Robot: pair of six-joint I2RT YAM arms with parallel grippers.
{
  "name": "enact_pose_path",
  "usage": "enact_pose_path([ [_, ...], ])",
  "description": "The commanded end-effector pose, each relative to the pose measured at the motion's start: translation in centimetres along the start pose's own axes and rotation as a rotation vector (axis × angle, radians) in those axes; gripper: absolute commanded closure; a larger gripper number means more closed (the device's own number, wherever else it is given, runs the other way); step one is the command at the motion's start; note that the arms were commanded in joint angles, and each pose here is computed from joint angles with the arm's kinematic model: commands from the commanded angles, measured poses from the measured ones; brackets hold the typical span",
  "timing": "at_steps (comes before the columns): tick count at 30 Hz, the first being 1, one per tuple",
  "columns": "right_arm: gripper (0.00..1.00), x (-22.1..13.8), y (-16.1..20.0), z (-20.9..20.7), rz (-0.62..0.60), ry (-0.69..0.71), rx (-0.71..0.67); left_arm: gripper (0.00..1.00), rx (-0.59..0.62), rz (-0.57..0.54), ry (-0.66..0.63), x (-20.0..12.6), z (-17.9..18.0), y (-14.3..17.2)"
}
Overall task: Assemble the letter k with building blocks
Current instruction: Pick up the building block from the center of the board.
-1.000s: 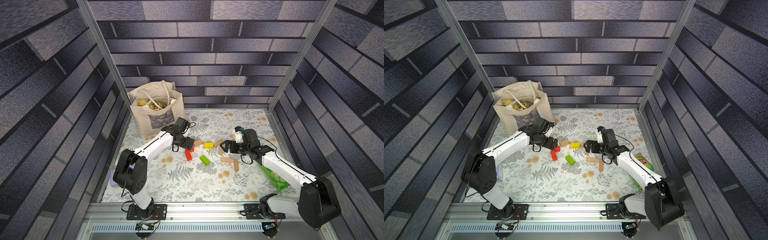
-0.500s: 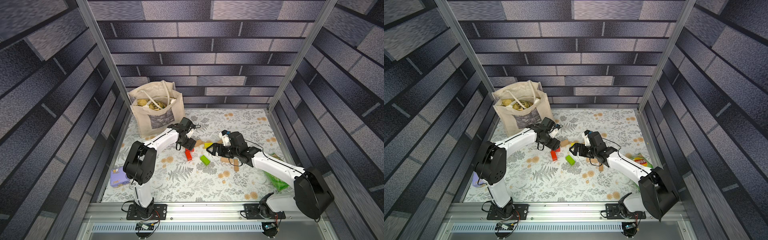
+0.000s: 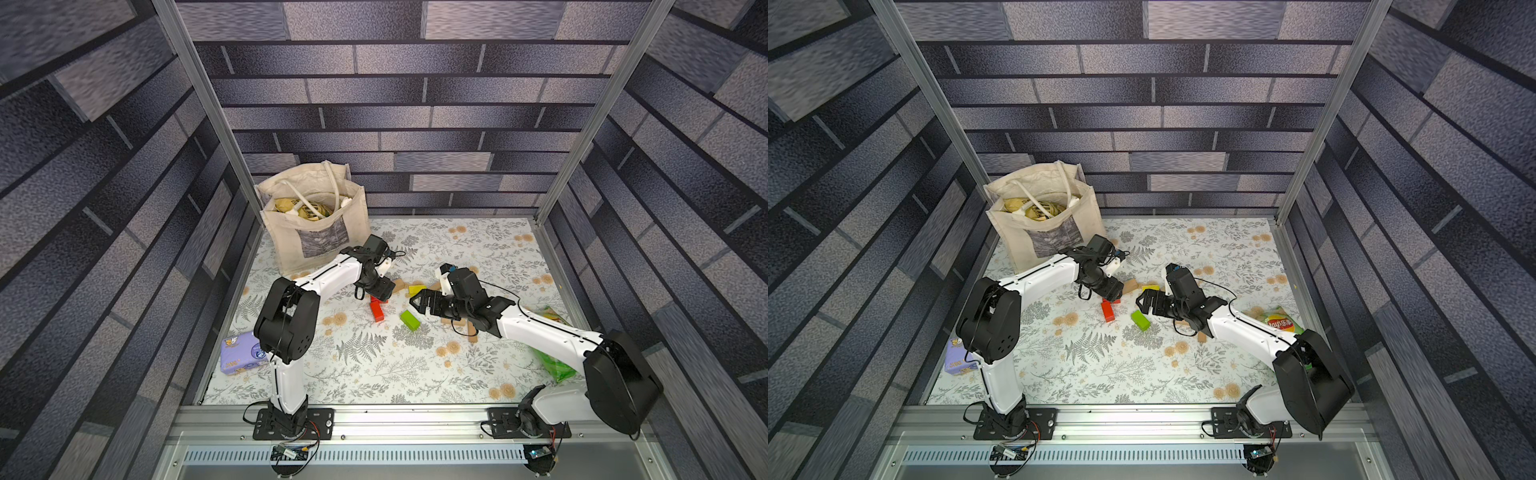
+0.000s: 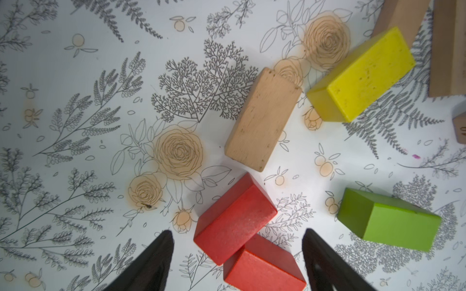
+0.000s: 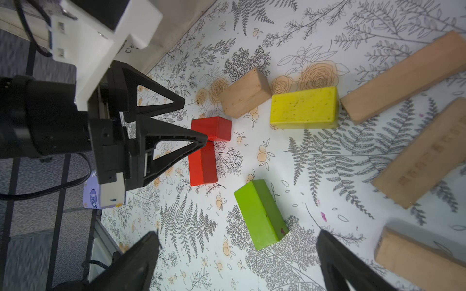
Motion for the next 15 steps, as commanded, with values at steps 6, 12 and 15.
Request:
enact_pose_path([
  [6, 0.0, -1.1, -0.6, -0.5, -0.062, 0.072, -0.058, 0.19, 0.034, 0.064, -0.009, 1.8, 0.0, 0.6],
  [12, 0.0, -1.2, -0.7, -0.5, -0.093, 0.05, -0.053, 0.2, 0.039, 0.087, -0.017, 2.6, 0.4, 0.7],
  [15, 0.0, -1.3, -0.7, -0.6, -0.102, 0.047, -0.056, 0.21, 0.039, 0.092, -0.018, 2.7, 0.5, 0.6],
])
Point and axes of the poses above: each gripper's point midway between its finger pads, its own x axis out along the fingers, its own z axis along the line the jaws close on, y = z × x, the point moved 1 cm from there along -x, back along the fingers, and after that the axes turned 12 degrees about x, right-handed, at the moved point
